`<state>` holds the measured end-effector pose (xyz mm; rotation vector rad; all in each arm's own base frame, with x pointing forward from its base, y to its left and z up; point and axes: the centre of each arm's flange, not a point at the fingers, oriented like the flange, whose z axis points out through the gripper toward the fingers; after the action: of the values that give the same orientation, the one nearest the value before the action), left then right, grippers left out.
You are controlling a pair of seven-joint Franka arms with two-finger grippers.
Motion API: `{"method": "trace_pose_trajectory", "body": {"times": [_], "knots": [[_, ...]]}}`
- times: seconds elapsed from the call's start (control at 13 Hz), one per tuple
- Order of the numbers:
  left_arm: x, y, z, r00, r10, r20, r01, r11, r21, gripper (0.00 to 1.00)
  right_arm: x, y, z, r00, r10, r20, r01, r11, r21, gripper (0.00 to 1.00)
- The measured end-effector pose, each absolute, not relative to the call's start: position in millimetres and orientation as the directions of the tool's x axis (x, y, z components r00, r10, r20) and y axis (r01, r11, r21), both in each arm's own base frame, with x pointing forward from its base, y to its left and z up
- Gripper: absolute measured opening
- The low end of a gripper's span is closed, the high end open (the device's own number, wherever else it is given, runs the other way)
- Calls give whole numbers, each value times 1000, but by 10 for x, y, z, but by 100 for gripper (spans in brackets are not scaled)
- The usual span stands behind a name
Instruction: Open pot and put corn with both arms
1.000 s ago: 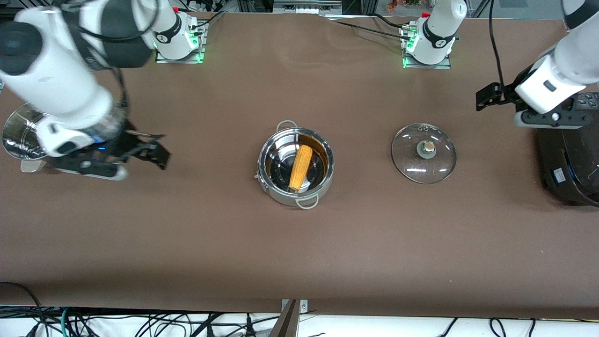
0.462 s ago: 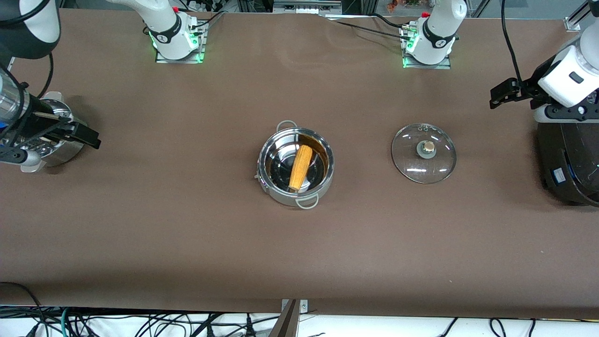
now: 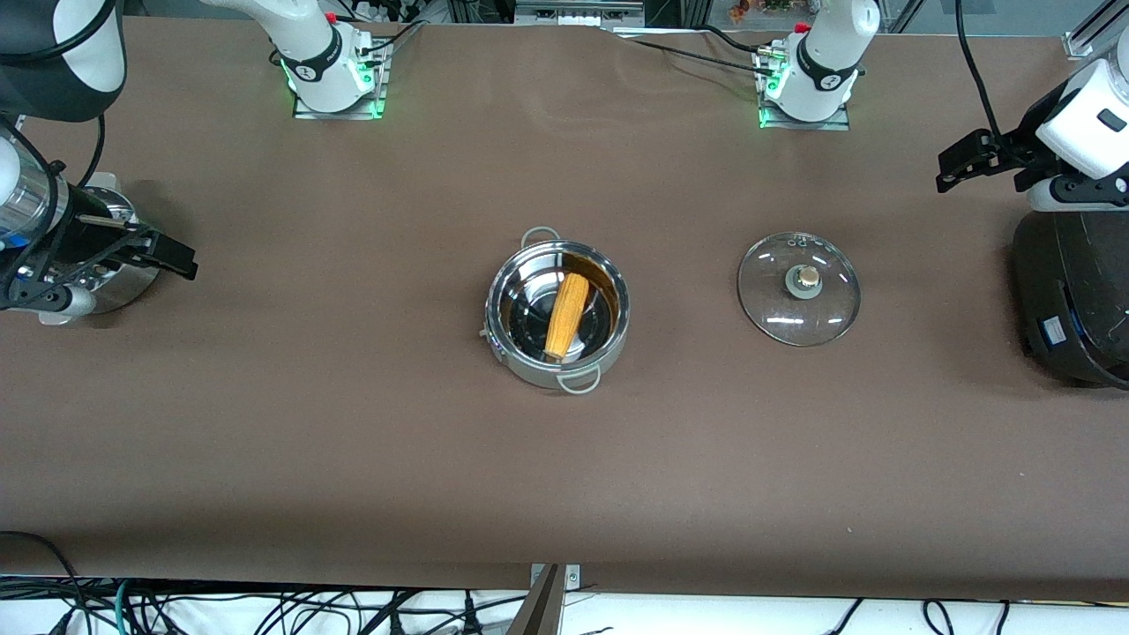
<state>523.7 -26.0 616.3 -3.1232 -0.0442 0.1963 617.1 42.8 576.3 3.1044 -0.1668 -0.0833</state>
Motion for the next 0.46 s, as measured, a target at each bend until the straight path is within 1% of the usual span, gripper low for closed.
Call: {"method": "trace_pose_trajectory", "body": {"times": [0.46], "knots": [[5237,-252,6157,992,30,-126,29,-999,-14,100,6172,384,5767,992,-115,-51,-114,-993,35,100]]}}
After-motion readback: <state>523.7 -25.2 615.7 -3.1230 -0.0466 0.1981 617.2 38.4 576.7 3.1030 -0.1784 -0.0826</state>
